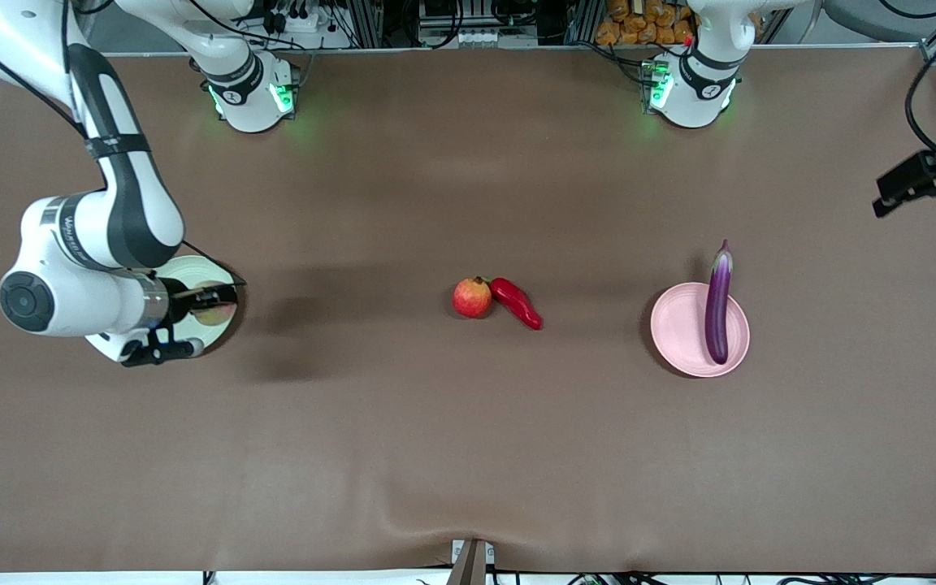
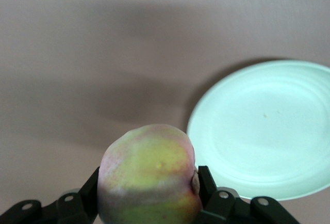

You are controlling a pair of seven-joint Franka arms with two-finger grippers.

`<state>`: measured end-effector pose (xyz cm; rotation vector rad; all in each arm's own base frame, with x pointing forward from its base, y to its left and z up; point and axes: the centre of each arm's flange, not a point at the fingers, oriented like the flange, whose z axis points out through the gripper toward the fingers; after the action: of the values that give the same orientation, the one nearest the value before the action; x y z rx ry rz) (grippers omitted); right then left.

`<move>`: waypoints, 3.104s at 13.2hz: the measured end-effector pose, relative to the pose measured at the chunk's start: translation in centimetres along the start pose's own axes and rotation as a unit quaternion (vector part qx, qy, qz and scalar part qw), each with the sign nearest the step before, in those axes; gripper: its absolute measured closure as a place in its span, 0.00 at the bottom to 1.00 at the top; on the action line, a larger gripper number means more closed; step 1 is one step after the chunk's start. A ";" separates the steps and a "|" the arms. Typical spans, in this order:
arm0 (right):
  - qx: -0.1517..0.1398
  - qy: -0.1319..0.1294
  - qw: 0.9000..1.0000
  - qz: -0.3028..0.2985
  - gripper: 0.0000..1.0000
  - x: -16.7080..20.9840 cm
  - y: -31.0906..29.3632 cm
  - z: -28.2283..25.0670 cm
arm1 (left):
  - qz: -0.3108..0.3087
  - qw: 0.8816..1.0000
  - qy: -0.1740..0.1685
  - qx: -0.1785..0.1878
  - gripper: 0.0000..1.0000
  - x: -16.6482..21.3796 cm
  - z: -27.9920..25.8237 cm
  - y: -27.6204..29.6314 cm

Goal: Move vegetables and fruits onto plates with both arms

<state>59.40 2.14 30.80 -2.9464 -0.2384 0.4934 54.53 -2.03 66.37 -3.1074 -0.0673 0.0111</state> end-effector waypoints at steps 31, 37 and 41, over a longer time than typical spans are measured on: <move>0.022 0.081 0.995 -0.051 0.00 0.4 0.4 -13.4 | -0.395 0.916 -0.072 -0.004 0.00 -1.0 44.0 40.5; 0.048 0.071 0.993 0.085 0.00 4.2 -15.4 -9.6 | -0.400 0.913 -0.078 -0.008 0.38 -1.2 46.3 40.9; 0.052 0.072 0.984 0.151 0.00 5.8 -20.9 -7.5 | -0.406 0.911 -0.074 -0.012 0.73 0.3 45.4 39.7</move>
<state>64.53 22.75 39.53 -2.9073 0.2482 0.3130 56.23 -40.11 19.62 -2.8269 -1.3383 0.2209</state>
